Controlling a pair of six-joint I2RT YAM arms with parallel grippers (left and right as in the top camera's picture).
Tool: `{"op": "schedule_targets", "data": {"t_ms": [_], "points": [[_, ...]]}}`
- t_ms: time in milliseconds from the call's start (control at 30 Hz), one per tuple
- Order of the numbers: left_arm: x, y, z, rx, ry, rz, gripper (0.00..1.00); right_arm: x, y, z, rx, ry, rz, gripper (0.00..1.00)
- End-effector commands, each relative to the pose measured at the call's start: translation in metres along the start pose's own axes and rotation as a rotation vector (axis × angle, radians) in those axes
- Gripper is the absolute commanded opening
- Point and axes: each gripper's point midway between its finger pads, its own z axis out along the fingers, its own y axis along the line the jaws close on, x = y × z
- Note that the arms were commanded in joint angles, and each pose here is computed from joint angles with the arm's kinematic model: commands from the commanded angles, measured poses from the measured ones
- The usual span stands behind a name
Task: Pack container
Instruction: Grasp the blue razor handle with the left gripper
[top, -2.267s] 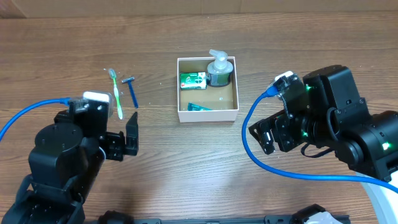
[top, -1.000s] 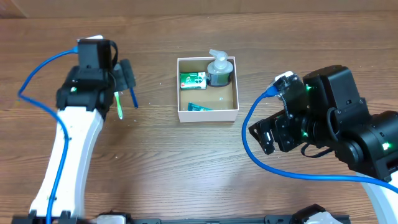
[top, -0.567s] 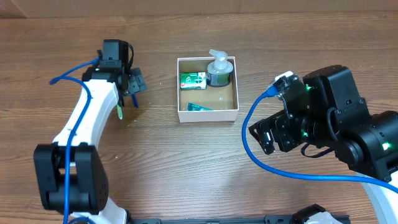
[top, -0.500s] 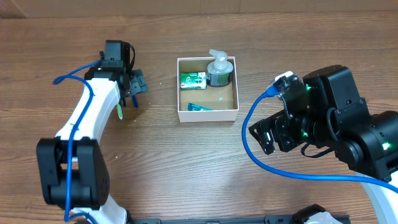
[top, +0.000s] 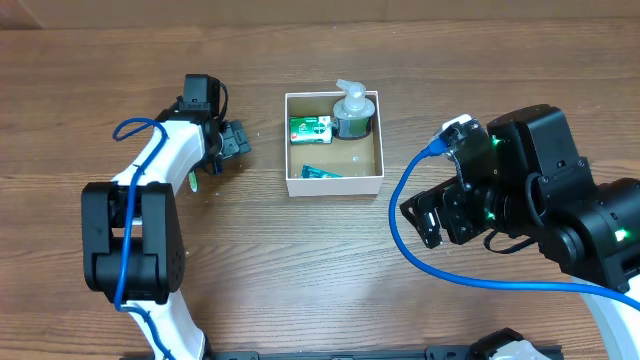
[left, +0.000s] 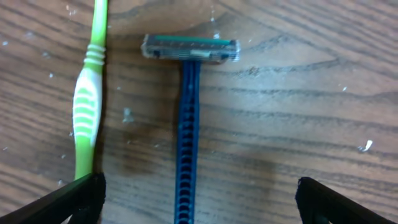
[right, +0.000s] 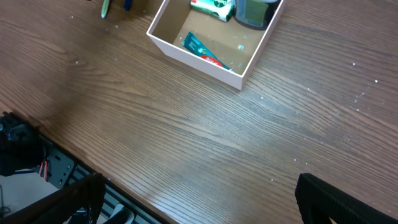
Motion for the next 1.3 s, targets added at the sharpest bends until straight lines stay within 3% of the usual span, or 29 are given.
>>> {"op": "schedule_targets", "data": {"t_ms": [0,367,600,967,1267], "points": [[-0.001,-0.011,0.005,-0.004,-0.015,0.004,0.96,-0.001,-0.002,-0.002,0.008,-0.012,0.008,1.00],[0.002,-0.010,0.019,-0.071,-0.033,-0.005,0.88,-0.001,-0.002,-0.002,0.008,-0.012,0.008,1.00],[-0.001,-0.010,0.021,-0.070,-0.048,-0.009,0.73,-0.001,-0.002,-0.002,0.008,-0.012,0.008,1.00],[0.011,-0.005,0.040,-0.101,-0.005,-0.007,0.72,-0.001,-0.002,-0.002,0.008,-0.012,0.008,1.00],[0.012,-0.005,0.041,-0.101,-0.004,-0.011,0.45,-0.001,-0.002,-0.002,0.008,-0.012,0.008,1.00]]}}
